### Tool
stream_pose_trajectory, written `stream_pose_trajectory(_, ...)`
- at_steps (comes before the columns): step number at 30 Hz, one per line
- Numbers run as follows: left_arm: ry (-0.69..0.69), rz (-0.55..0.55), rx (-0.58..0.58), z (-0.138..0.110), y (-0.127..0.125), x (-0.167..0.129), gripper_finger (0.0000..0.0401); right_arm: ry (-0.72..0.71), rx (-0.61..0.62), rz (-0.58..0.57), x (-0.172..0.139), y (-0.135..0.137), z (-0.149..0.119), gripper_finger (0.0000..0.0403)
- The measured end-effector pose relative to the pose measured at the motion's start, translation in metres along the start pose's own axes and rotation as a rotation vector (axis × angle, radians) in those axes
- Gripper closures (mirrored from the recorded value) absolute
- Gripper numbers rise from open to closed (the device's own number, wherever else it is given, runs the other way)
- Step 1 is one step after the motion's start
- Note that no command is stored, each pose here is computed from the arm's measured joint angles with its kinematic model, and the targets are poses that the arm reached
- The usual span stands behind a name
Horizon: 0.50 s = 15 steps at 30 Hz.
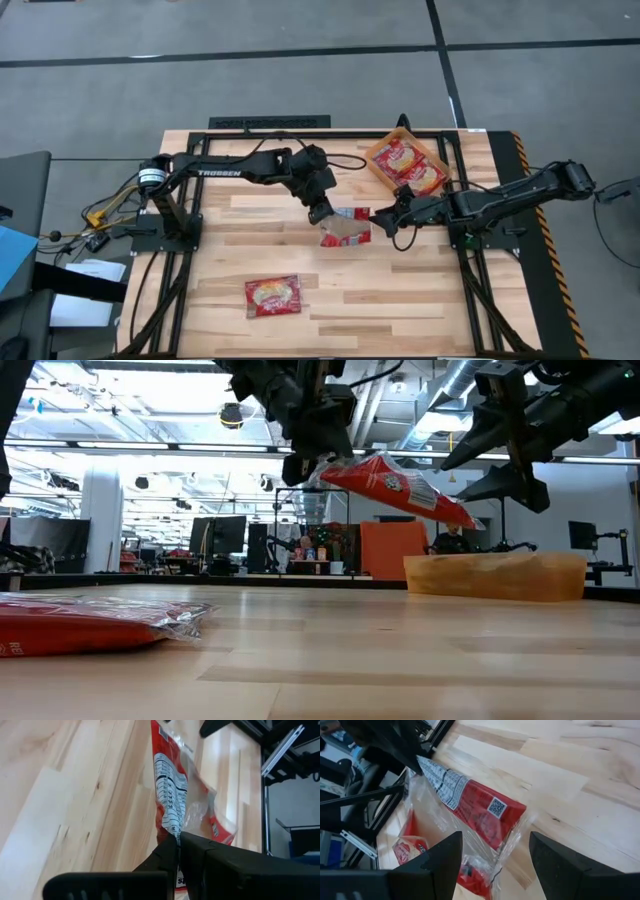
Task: Sort popcorn bags into baskets
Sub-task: Put the red popcorn bag into the orange bin
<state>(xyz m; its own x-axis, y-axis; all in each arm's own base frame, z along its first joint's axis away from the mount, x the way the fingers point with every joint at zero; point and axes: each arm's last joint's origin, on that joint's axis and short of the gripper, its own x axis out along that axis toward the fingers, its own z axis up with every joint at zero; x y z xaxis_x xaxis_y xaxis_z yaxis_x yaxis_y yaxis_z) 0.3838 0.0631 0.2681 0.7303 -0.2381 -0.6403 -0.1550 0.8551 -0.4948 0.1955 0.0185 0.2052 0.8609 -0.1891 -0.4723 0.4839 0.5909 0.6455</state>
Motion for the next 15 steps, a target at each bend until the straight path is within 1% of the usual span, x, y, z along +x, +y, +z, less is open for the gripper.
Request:
stream_pose_trajectory(4,-0.012,-0.005,0.006,0.0040,-0.0027,-0.0028,0.0401,0.000,-0.018,-0.001,0.0001,-0.0001,-0.0001,0.0148)
stream_pose_trajectory(6,-0.008,-0.002,0.004,0.0036,-0.0025,-0.0028,0.0401,-0.001,-0.061,0.001,0.0000,0.0001,0.0001,0.0148)
stream_pose_trajectory(9,0.012,0.019,0.019,0.0013,-0.0010,-0.0029,0.0401,-0.011,-0.179,0.014,-0.0004,0.0016,0.0012,0.0148)
stream_pose_trajectory(13,0.033,0.063,0.048,-0.0015,0.0011,-0.0031,0.0401,-0.030,-0.376,0.047,-0.0027,0.0043,0.0037,0.0148)
stream_pose_trajectory(15,0.032,0.070,0.060,-0.0015,0.0013,-0.0031,0.0401,-0.029,-0.434,0.074,-0.0017,0.0046,0.0067,0.0148)
